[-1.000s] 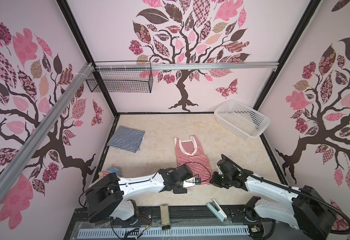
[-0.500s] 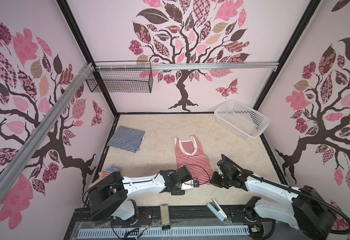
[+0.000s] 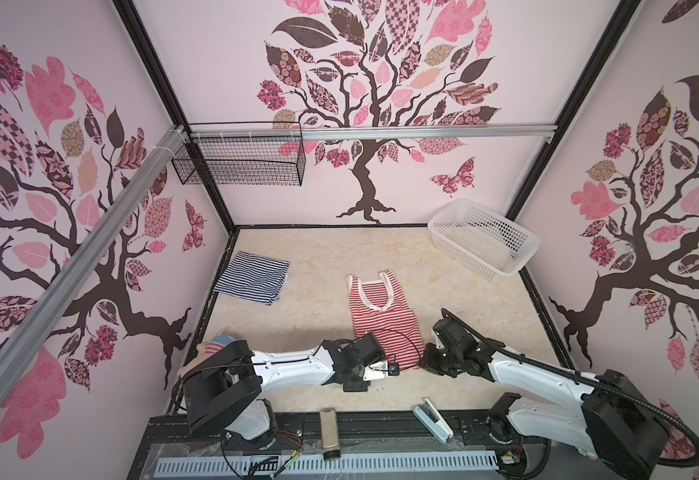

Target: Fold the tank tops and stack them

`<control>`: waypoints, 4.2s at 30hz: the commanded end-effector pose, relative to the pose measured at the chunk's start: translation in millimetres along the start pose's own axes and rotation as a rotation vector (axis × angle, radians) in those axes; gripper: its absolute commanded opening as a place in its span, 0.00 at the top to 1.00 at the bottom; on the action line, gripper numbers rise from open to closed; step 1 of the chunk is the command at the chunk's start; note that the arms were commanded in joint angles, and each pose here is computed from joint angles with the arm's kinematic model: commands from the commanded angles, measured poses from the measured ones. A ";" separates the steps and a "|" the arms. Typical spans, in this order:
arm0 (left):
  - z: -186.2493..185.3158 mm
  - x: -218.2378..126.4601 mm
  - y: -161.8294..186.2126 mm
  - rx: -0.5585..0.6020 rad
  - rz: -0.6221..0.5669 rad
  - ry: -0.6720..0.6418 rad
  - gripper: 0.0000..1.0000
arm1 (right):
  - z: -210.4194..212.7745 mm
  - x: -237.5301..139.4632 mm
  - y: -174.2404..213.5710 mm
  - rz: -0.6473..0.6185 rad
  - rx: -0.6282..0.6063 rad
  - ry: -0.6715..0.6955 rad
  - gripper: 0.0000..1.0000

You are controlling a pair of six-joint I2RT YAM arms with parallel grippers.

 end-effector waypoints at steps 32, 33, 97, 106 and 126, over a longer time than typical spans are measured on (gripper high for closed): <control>-29.7 -134.3 -57.9 -0.105 -0.157 0.506 1.00 | 44.8 -130.7 -35.2 -0.281 -0.057 -0.028 1.00; -25.6 -137.4 -59.1 -0.126 -0.172 0.523 1.00 | 47.8 -134.8 -38.6 -0.298 -0.061 -0.032 1.00; 73.5 -108.8 -9.1 -0.387 -0.134 0.214 1.00 | 61.4 -53.0 -82.6 -0.158 -0.146 -0.261 1.00; 7.2 -147.9 -37.7 -0.239 -0.220 0.377 1.00 | 56.7 -131.3 -56.3 -0.298 -0.139 -0.191 1.00; 153.4 -26.8 33.4 -0.625 -0.096 -0.155 1.00 | 68.7 22.4 -153.1 -0.123 -0.109 -0.232 1.00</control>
Point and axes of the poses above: each gripper's point midway between its finger pads, its own x axis out along the fingers, its own z axis along the line the jaws close on, y = z × x, the point moved 6 cm from there along -x, back along the fingers, and after that the axes turned 15 degrees about -x, right-handed, at the moved point
